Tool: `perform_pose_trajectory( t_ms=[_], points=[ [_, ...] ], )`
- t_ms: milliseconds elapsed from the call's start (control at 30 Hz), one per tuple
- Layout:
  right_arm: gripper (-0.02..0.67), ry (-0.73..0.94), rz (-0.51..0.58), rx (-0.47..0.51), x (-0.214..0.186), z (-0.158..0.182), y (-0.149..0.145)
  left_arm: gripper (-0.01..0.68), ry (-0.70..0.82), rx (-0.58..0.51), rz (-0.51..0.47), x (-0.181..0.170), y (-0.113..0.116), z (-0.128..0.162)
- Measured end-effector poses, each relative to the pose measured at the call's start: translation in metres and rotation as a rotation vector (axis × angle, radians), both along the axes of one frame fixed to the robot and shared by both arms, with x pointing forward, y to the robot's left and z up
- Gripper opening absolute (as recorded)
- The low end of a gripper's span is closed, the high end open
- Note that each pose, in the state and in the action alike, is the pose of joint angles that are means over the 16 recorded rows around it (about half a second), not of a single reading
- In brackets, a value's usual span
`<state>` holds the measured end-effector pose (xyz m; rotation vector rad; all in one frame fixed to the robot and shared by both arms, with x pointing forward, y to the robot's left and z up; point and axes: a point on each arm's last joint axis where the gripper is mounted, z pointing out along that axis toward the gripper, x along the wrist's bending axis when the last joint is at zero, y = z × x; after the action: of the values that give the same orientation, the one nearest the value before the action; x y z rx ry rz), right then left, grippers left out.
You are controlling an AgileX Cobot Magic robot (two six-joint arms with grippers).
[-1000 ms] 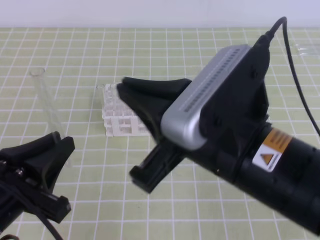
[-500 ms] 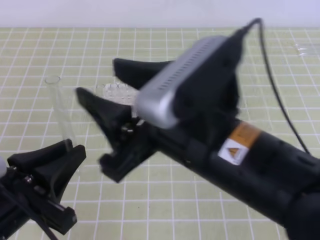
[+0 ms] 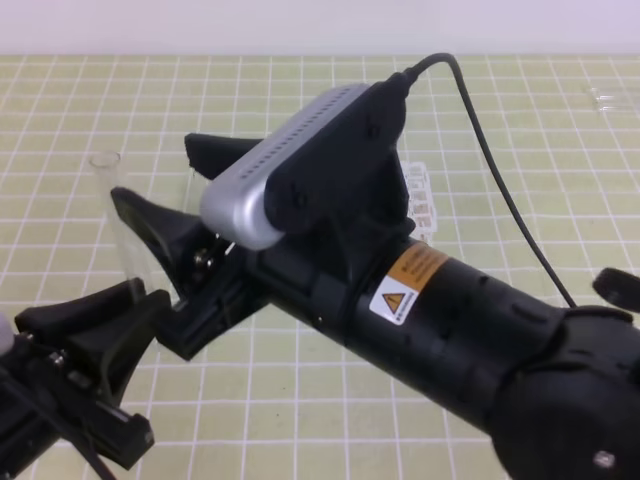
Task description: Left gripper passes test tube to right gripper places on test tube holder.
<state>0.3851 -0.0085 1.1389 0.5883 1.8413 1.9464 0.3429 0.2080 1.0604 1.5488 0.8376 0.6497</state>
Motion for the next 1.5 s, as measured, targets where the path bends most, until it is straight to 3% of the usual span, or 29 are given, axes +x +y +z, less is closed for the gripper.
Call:
perform_pose_trajectory(
  t_ms=[867,1500],
  points=[
    [0.043,0.020,-0.011,0.003,0.015,-0.011,0.032,0.004,0.005,-0.003,-0.001,0.000,0.000,0.000],
    [0.033,0.031,-0.030,0.029,0.020,-0.018,0.039,0.005,0.016,-0.010,-0.011,-0.001,-0.001,-0.001]
  ],
)
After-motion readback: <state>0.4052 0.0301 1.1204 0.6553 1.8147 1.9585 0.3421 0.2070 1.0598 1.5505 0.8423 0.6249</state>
